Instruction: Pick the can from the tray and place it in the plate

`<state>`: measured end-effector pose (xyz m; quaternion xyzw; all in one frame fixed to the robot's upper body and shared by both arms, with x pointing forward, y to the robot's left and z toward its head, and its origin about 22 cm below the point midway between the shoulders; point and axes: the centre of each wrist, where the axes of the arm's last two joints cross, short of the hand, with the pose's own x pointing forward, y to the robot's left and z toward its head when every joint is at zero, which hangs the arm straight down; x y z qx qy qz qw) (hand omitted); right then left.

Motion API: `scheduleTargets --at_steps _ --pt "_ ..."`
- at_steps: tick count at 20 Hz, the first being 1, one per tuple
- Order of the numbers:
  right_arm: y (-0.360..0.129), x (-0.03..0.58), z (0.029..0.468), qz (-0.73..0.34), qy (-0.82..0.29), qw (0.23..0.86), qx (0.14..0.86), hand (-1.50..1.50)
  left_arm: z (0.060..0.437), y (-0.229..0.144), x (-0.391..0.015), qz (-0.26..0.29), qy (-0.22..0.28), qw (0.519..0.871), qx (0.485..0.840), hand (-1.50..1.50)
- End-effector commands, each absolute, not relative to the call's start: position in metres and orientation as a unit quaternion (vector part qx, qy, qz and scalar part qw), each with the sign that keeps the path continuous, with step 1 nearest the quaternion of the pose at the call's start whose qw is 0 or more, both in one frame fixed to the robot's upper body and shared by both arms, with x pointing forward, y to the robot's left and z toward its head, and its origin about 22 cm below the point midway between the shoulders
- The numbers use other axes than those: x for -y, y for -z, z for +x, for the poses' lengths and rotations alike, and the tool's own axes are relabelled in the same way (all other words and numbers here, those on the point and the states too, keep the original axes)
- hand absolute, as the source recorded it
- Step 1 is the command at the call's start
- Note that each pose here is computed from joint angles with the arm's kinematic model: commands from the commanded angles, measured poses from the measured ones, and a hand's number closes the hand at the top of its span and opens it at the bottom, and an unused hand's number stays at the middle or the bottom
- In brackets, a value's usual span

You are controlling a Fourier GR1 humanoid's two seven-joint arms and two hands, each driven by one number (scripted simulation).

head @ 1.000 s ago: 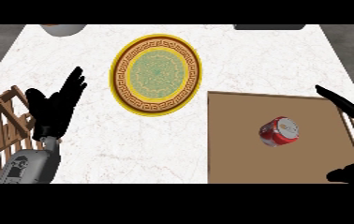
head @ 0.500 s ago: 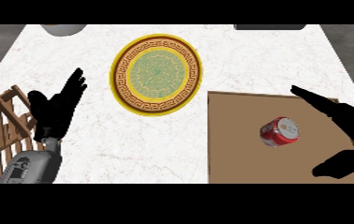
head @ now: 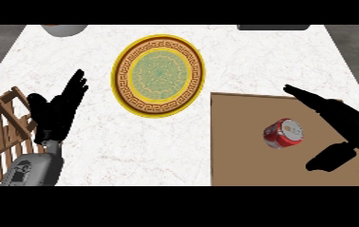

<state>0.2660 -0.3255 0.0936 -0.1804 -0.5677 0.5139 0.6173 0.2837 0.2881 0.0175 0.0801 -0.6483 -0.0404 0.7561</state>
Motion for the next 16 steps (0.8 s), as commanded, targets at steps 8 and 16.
scheduleTargets --at_steps 8,16 --pt "-0.063 0.305 0.280 -0.179 -0.562 0.610 0.529 -1.50 0.293 -0.027 -0.296 0.079 0.038 0.757 0.648 0.00" --pt "-0.056 0.279 0.271 -0.131 -0.590 0.574 0.552 1.50 0.289 -0.012 -0.297 0.089 0.042 0.765 0.636 0.00"
